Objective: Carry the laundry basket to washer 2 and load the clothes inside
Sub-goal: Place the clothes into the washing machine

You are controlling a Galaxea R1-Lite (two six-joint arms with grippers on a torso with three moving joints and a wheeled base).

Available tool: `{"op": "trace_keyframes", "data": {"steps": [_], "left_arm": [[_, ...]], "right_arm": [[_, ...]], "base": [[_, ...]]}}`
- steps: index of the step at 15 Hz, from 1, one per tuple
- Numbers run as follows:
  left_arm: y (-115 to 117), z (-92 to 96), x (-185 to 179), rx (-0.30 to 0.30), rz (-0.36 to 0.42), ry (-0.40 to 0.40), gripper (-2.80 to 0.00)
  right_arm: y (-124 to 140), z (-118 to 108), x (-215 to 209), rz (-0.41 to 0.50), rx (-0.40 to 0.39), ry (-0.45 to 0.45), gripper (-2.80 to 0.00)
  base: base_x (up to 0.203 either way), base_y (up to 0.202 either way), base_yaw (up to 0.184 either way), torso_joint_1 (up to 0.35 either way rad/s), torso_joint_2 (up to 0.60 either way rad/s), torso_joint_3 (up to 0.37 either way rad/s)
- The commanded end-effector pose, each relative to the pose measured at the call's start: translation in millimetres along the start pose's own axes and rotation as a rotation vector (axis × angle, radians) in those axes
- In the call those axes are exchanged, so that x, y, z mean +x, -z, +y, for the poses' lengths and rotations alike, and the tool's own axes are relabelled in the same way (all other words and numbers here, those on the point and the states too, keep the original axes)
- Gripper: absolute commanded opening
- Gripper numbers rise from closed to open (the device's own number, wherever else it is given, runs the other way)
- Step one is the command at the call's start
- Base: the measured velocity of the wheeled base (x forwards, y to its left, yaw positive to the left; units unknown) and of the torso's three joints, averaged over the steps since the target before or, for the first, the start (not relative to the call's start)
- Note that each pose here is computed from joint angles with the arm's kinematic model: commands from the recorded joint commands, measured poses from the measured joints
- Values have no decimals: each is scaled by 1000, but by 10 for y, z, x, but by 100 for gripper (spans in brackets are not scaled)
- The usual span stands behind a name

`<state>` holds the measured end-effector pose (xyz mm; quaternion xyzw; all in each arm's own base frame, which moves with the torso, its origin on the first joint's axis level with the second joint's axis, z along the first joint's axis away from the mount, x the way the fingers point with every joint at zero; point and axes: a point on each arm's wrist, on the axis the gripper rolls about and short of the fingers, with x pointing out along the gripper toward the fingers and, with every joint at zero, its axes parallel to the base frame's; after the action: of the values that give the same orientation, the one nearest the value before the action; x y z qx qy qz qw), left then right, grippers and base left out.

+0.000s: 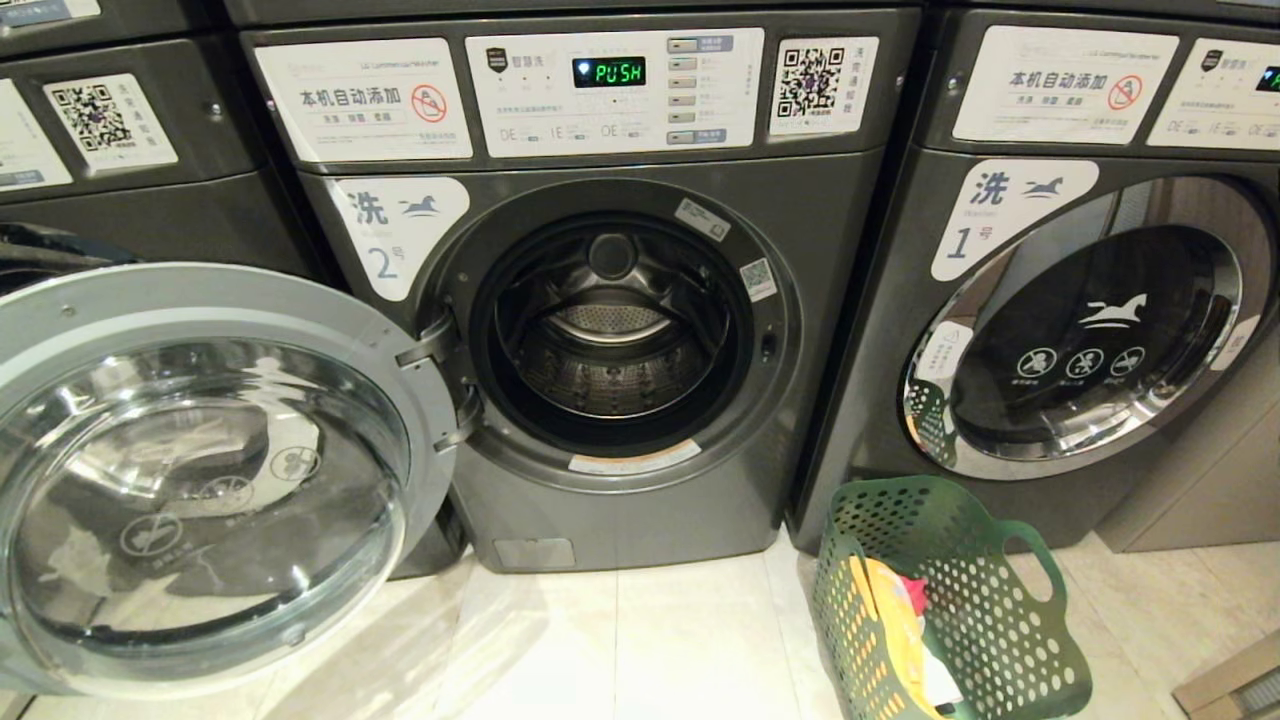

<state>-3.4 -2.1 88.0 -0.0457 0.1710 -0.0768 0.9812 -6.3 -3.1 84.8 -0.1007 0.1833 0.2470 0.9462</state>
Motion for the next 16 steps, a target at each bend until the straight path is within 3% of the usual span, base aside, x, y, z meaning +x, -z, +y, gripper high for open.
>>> {"op": "trace_keyframes", "data": {"steps": [1,3,6,8,12,14,16], "left_arm": [[-5,3,3,-7,11,-14,-280],[4,6,-10,20,-17,-31,-280],[55,29,20,137,-19,-98,-280],[75,27,3,152,-60,-138,-280],[90,20,-34,153,-46,-152,-280],[111,15,-70,155,-97,-164,-280],[155,1,-138,188,-198,-146,-280]], "right_arm": [[31,2,-49,93,48,57,-280],[18,14,-83,120,108,179,-280],[16,32,-96,120,201,298,-280],[13,32,-99,124,229,368,-280],[12,56,-103,124,261,473,-280],[23,84,-116,100,299,556,-280],[67,125,-165,15,267,548,-280]], "base": [[0,0,0,0,0,0],[0,0,0,0,0,0],[0,0,0,0,0,0],[0,0,0,0,0,0],[0,0,0,0,0,0],[0,0,0,0,0,0],[0,0,0,0,0,0]]}}
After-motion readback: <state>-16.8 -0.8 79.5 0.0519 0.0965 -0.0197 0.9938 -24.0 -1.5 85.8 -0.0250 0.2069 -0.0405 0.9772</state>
